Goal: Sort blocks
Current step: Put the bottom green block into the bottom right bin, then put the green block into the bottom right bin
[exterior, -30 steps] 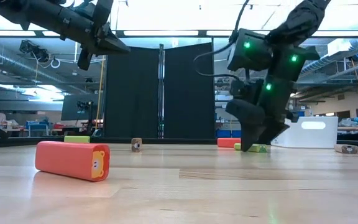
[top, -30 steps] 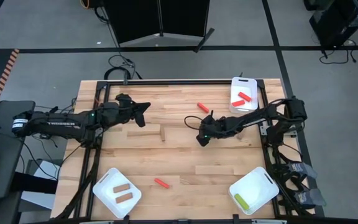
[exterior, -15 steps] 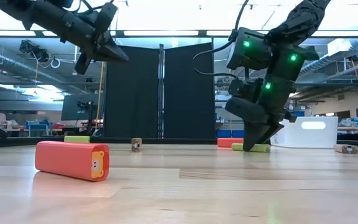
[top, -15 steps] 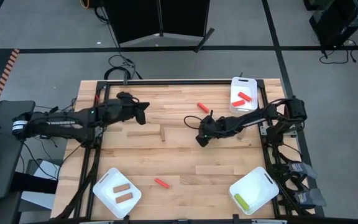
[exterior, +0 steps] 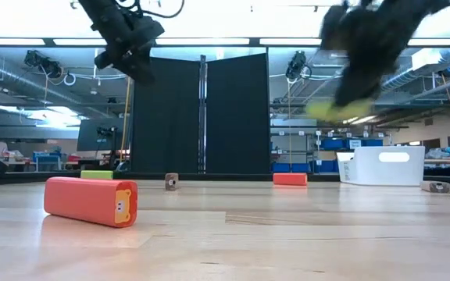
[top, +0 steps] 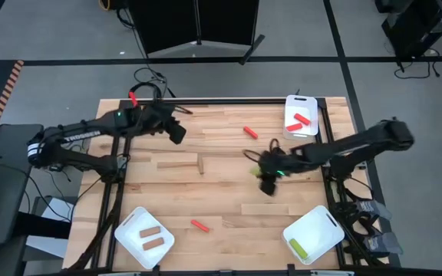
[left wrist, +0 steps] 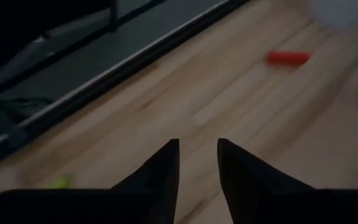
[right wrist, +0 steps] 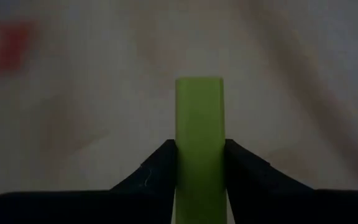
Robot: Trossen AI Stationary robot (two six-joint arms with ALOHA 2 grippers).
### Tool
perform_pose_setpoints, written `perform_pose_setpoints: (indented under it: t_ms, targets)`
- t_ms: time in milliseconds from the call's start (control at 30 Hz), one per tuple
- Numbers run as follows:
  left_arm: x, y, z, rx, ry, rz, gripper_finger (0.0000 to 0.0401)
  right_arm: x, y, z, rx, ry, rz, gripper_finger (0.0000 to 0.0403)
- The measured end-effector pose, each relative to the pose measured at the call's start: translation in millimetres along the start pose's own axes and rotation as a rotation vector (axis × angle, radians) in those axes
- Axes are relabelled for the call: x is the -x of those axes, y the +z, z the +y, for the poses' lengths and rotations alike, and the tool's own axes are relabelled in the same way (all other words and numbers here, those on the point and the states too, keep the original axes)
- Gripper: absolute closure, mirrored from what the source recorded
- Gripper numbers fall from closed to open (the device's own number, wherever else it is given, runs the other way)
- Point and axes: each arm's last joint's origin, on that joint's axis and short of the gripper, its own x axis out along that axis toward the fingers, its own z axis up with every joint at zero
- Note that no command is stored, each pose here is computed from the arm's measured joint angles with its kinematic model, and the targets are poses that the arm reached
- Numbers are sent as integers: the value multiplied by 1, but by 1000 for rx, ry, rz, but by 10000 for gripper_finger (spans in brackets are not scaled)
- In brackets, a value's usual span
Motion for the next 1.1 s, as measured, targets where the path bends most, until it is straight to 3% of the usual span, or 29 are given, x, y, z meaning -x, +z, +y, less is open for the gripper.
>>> perform_pose_setpoints:
  t_ms: [167,433,533,767,833,1000,1100]
  targets:
    - [4,16,18,-51,128,156,281,67,-43,21,197,250,124,288]
    - [-14,16,48,-105,254,401,281,126,-107,39,85,434,337,288]
    - [-27,12,57,-115,277,517,281,126,-123,51,38,419,410,288]
    - [-60,9,65,-173,295,662,259,98,-151,75,-49,212,510,287]
    - [-68,8,65,-182,297,690,248,88,-157,83,-55,178,540,251]
    - [-81,7,65,-250,278,707,223,70,-167,93,-39,130,590,114]
    - [-86,6,67,-320,268,730,212,70,-166,93,-50,128,577,66]
